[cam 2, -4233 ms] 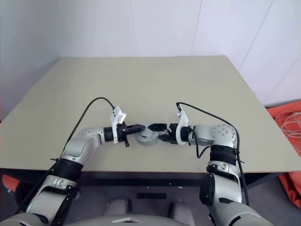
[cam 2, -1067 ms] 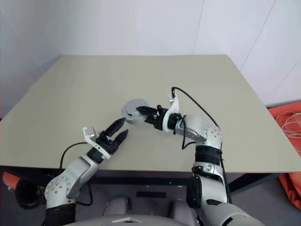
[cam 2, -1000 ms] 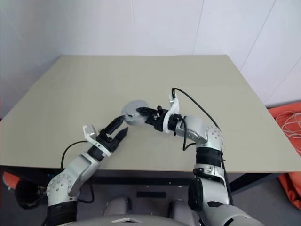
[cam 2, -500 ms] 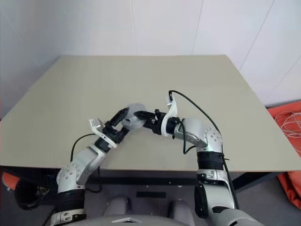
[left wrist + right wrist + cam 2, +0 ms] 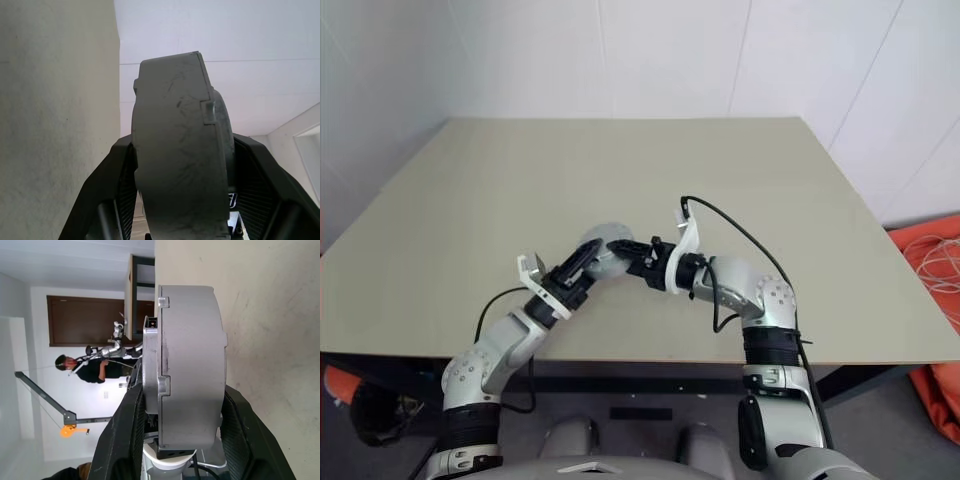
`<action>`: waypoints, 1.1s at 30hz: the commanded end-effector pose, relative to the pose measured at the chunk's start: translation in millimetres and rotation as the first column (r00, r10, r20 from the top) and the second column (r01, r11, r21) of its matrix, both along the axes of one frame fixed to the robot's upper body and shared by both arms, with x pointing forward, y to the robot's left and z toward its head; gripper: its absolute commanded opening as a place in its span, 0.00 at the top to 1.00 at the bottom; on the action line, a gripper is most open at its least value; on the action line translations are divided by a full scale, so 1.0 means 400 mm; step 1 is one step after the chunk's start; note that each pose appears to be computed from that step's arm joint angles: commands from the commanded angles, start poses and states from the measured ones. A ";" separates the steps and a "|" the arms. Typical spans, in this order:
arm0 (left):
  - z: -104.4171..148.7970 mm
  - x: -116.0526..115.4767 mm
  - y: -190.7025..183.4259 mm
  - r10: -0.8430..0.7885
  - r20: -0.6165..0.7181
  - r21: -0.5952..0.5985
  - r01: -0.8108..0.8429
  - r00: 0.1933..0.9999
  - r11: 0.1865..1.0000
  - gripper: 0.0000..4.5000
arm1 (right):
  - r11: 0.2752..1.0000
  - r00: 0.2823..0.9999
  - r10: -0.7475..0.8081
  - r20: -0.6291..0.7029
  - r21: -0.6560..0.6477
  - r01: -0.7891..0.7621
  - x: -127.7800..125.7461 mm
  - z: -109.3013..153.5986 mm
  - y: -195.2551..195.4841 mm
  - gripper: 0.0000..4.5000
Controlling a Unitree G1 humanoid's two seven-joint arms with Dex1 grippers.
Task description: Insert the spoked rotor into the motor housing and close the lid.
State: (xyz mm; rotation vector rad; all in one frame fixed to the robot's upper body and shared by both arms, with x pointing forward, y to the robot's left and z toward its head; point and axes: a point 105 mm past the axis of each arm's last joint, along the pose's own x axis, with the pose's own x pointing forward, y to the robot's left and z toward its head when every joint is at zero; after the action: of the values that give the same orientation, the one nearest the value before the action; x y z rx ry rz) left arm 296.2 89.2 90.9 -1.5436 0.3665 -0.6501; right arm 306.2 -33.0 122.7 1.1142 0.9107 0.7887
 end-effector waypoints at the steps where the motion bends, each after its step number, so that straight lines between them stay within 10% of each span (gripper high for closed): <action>1: 0.015 -0.007 0.002 0.000 0.031 0.005 0.000 1.000 1.000 0.49 | 0.996 0.994 0.006 0.110 0.087 -0.016 -0.001 0.083 0.007 0.56; 6: 0.024 -0.009 0.008 0.016 0.049 -0.017 -0.015 0.999 1.000 0.49 | 0.997 0.996 -0.025 0.089 0.080 0.017 0.011 0.075 -0.003 0.56; 14: 0.035 -0.009 0.010 0.029 0.062 -0.025 -0.028 0.998 0.999 0.53 | 0.997 0.996 -0.056 0.068 0.052 0.052 0.021 0.061 -0.016 0.00; 23: 0.053 0.022 0.062 0.188 0.085 0.017 -0.190 0.978 0.982 0.53 | 0.910 0.925 -0.379 -0.018 -0.189 0.369 0.118 -0.069 -0.145 0.00; 33: 0.034 0.088 0.218 0.584 0.064 0.181 -0.585 0.809 0.791 0.53 | 0.936 0.948 -0.312 0.067 -0.148 0.319 0.109 -0.048 -0.112 0.00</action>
State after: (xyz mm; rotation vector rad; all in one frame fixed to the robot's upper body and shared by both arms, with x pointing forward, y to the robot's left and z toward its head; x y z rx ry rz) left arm 326.5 165.5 79.2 -1.3827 0.0544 -0.1221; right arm 348.8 -83.2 82.4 1.0821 0.7901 0.3837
